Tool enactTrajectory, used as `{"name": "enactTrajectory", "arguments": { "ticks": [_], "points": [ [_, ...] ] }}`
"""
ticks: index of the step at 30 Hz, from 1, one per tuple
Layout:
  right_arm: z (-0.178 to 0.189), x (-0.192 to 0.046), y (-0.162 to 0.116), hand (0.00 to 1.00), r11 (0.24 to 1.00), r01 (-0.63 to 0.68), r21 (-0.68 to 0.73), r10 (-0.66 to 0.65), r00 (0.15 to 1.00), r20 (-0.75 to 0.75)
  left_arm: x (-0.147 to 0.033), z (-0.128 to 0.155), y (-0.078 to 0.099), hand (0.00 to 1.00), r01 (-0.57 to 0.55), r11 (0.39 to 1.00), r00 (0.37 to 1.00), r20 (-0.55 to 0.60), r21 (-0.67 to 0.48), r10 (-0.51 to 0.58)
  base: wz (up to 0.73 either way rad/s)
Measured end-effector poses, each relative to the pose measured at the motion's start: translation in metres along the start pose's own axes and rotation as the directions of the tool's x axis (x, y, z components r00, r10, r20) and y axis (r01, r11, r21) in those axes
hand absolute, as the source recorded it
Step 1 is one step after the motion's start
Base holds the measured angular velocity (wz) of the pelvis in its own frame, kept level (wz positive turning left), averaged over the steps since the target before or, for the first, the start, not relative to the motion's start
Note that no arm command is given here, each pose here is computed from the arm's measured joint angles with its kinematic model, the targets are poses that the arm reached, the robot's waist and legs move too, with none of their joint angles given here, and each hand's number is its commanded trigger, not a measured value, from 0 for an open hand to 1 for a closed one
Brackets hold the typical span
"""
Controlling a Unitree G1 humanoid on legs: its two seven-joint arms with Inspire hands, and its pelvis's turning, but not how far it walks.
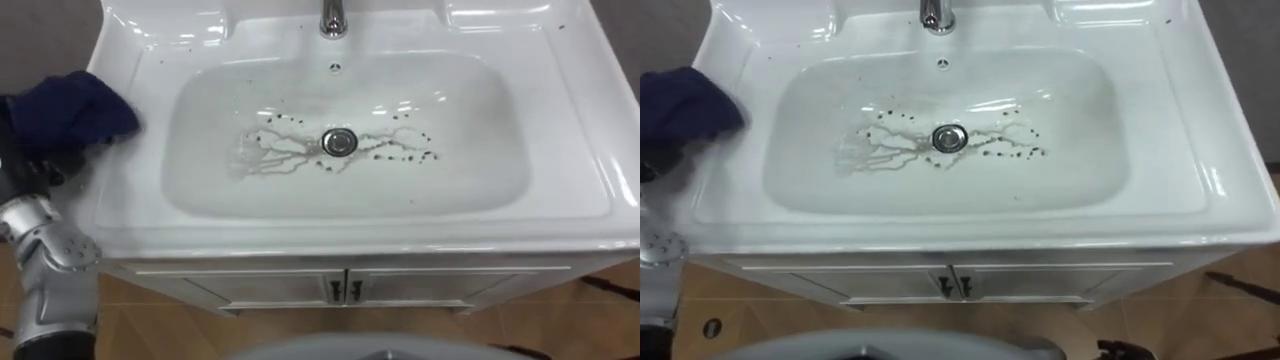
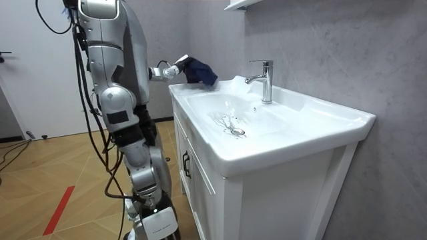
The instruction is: Wipe basin
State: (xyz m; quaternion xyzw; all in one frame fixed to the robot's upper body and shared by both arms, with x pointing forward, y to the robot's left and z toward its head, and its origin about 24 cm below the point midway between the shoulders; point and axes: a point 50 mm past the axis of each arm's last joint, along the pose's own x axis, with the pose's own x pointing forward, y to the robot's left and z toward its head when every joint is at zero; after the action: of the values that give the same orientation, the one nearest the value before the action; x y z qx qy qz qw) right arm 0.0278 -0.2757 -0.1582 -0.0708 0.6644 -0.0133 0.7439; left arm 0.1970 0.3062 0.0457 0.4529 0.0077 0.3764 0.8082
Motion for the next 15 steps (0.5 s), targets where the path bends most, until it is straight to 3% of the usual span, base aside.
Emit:
{"name": "enactTrajectory", "arguments": {
  "ticks": [6, 15],
  "points": [
    [-0.014, -0.001, 0.001, 0.00, 1.000, -0.003, 0.021, 0.004, 1.000, -0.016, 0.003, 0.030, 0.011, 1.00, -0.062, 0.994, 0.986, 0.150, -0.086, 0.074, -0.02],
    [-0.027, -0.002, 0.004, 0.00, 0.999, -0.013, 0.031, 0.015, 0.998, -0.069, 0.001, 0.051, 0.018, 1.00, -0.106, 0.985, 0.956, 0.260, -0.133, 0.138, 0.01]
  ]
}}
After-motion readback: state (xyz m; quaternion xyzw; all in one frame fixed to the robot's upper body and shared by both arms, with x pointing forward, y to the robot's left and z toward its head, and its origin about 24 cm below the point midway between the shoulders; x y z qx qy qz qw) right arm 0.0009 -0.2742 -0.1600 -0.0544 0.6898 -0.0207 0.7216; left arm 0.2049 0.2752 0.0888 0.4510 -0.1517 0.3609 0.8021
